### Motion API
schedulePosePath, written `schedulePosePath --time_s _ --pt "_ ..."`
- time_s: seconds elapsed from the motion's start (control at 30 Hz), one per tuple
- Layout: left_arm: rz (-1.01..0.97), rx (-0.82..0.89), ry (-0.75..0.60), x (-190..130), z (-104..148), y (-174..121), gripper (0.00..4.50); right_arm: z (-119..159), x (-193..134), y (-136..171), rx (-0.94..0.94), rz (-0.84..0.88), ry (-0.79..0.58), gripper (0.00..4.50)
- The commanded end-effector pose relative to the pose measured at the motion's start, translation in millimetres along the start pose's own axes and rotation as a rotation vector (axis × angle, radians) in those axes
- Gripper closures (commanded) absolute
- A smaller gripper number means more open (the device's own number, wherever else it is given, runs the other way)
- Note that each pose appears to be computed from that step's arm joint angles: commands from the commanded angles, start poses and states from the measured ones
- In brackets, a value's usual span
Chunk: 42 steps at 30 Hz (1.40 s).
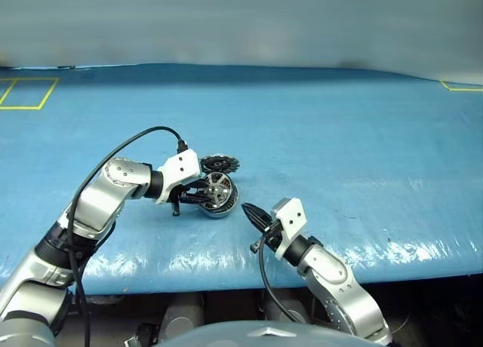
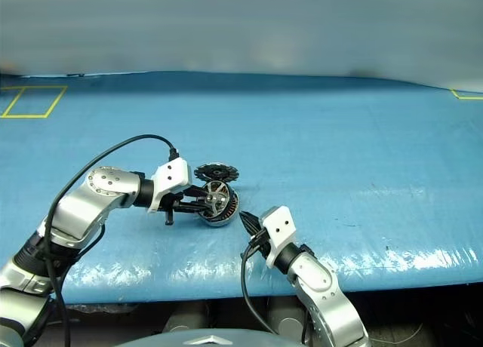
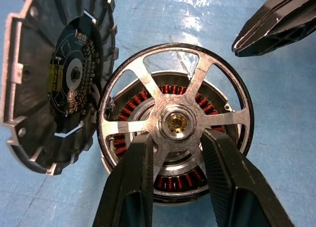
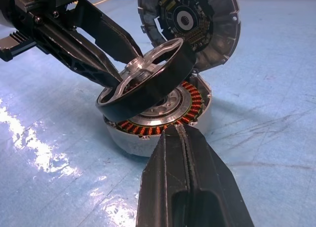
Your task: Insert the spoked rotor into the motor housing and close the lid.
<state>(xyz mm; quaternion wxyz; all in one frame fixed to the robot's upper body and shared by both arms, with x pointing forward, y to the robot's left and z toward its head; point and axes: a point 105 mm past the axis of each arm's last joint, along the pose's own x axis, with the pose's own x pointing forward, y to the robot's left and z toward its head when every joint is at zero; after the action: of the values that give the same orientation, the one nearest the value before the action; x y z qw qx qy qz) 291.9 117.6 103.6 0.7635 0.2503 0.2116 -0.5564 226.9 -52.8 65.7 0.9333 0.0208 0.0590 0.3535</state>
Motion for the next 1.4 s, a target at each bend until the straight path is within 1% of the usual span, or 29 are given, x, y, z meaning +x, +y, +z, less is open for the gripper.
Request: schedulePosePath --time_s 0.03,0.2,0.37,0.67,0.87,1.0,1.3,1.4 --pt "0.025 0.048 -0.014 -3.0 9.9 6.1 3.34 11.3 0.8 2.0 -0.02 0.009 -0.048 4.5" --pt "0.027 0.046 -0.016 -2.6 11.3 9.3 3.34 14.8 1.9 -2.7 -0.015 -0.007 -0.057 4.5" --pt "0.036 0.041 -0.022 -3.0 12.1 10.6 3.34 13.8 2.9 -0.8 -0.015 0.004 -0.051 4.5" --pt "0.029 0.025 -0.015 -4.7 9.1 8.7 3.34 14.3 4.2 -2.0 -0.013 -0.005 -0.051 4.5" --pt "0.043 0.014 0.007 -7.4 1.1 8.7 3.34 14.6 4.8 -3.3 -0.004 -0.018 -0.057 4.5" --pt "0.042 0.011 0.012 -7.6 0.3 8.0 3.34 14.6 6.2 -2.4 -0.004 -0.017 -0.057 4.5" --pt "0.028 0.033 0.043 -7.6 -0.3 10.3 3.34 13.3 8.6 -3.6 -0.007 -0.024 -0.054 4.5" --pt "0.008 0.067 0.06 -5.9 1.3 11.7 3.34 13.3 9.1 -5.3 -0.008 -0.037 -0.056 4.5"
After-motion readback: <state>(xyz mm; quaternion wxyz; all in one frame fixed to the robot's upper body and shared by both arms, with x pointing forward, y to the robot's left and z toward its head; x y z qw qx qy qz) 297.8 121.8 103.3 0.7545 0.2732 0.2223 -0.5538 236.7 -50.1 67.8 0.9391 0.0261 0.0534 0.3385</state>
